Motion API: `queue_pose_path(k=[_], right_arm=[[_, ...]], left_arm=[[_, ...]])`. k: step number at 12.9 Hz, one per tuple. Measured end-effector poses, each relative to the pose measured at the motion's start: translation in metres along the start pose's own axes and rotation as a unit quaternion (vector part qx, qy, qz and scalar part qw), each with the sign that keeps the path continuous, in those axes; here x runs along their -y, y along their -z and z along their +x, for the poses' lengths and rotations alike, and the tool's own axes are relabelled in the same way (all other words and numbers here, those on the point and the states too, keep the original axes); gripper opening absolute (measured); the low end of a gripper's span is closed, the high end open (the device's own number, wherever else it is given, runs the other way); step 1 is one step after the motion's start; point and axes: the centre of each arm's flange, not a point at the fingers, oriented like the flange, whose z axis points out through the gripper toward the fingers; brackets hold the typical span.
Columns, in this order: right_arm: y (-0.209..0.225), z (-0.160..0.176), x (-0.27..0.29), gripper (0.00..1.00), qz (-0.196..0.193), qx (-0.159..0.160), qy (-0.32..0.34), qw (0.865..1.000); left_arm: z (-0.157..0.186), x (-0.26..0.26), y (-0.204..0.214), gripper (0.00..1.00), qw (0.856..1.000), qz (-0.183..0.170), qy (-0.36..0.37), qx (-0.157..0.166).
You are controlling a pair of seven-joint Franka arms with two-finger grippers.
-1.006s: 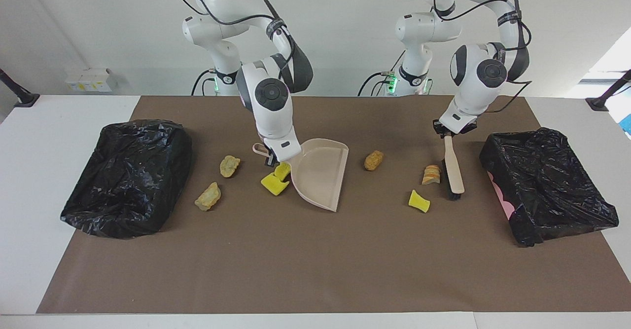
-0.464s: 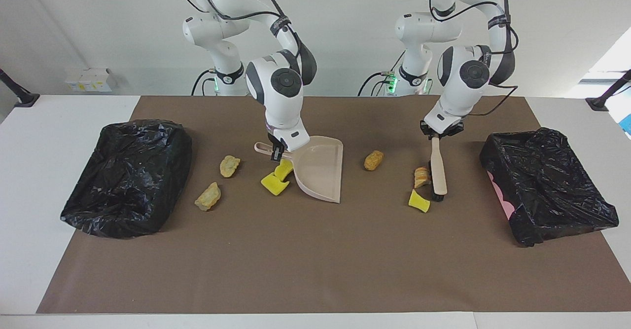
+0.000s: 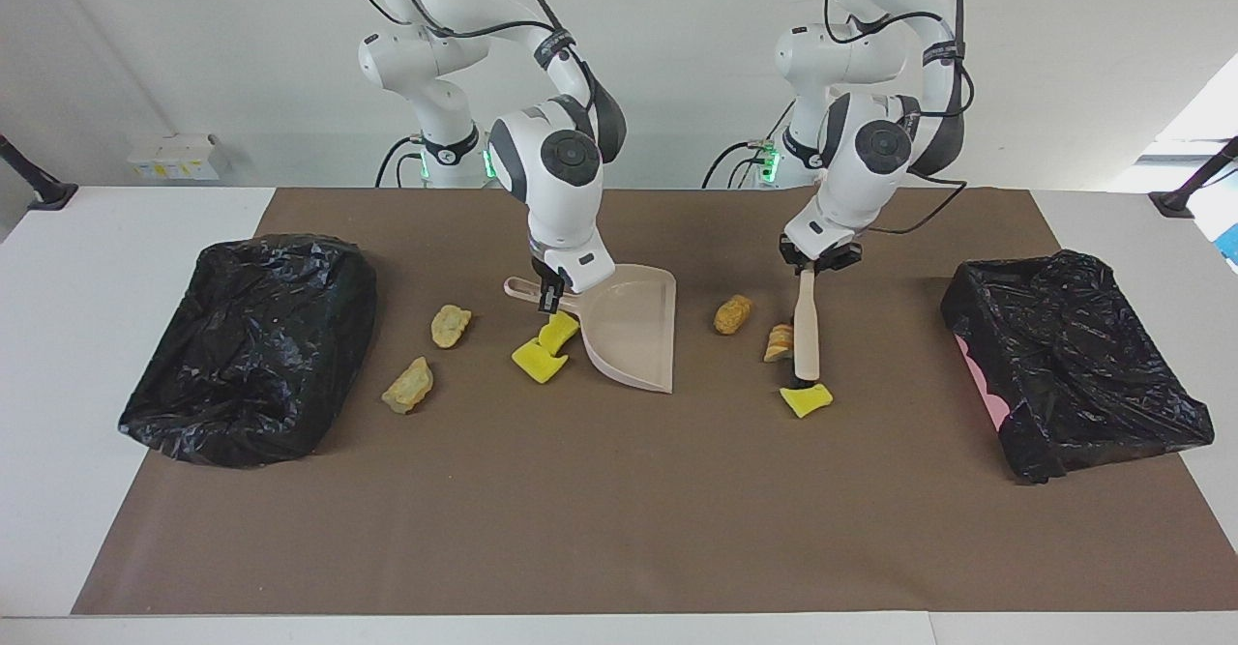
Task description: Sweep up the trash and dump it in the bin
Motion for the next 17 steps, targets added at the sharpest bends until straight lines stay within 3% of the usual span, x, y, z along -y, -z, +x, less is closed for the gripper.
queue_pose_path(k=[7,13,15,17], right_arm=[[-0.008,0.004,-0.002,0.32,-0.008,-0.007,-0.001,1.0],[-0.009,0.004,-0.002,0.32,-0.008,-0.007,-0.001,1.0],[-0.009,0.004,-0.002,0.32,-0.008,-0.007,-0.001,1.0],[-0.009,0.004,-0.002,0.32,-0.008,-0.007,-0.001,1.0]], left_arm=[[-0.019,-0.081,-0.002,0.26,0.998,-0.062,0.02,0.011],[0.0,-0.113,0.046,0.26,0.992,-0.107,0.057,-0.022],[0.009,-0.103,0.055,0.26,0.991,-0.108,0.066,-0.032],[0.022,-0.071,0.057,0.26,0.994,-0.067,0.068,-0.047]])
